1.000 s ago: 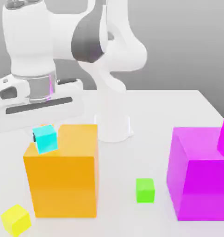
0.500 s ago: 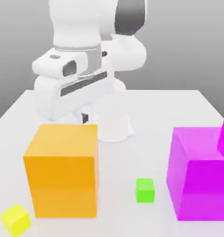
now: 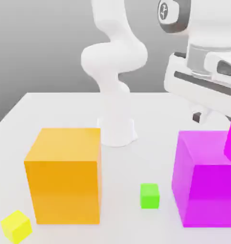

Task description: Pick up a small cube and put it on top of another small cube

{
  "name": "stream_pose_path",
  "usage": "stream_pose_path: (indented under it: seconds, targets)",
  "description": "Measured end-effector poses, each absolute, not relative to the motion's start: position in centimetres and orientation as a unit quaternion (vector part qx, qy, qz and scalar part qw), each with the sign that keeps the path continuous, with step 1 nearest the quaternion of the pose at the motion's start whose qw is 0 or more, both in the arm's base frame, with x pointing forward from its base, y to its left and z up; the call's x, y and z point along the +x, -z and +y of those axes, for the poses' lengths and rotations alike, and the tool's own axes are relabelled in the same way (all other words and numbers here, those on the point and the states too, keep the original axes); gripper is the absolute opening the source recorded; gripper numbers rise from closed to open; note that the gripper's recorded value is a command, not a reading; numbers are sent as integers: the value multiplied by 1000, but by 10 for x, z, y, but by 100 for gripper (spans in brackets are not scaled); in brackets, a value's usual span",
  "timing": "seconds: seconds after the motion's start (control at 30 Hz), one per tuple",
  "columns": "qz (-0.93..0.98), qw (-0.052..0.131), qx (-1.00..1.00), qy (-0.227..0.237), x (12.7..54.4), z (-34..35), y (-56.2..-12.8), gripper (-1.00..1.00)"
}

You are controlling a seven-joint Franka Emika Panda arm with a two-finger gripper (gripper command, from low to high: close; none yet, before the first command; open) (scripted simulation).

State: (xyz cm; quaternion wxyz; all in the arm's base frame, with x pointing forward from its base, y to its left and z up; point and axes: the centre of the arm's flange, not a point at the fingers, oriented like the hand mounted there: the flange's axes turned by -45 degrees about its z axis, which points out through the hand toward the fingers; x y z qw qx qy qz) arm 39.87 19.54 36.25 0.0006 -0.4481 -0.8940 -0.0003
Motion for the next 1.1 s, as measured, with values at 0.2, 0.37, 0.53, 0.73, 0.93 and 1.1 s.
stream_pose_path:
  seconds: [0.2, 0.37, 0.53, 0.73, 0.93, 1.1]
  targets:
    - [-895, 0, -445, 0, 397, 196, -339, 100]
    - [-896, 1, -444, 0, 398, 197, -361, 100]
    - [-857, 1, -514, 12, 410, 181, -379, 100]
    - [-730, 23, -683, 12, 415, 123, -287, 100]
    - [-693, 10, -720, 1, 375, 99, -211, 100]
    - [-704, 0, -710, 0, 359, 98, -174, 100]
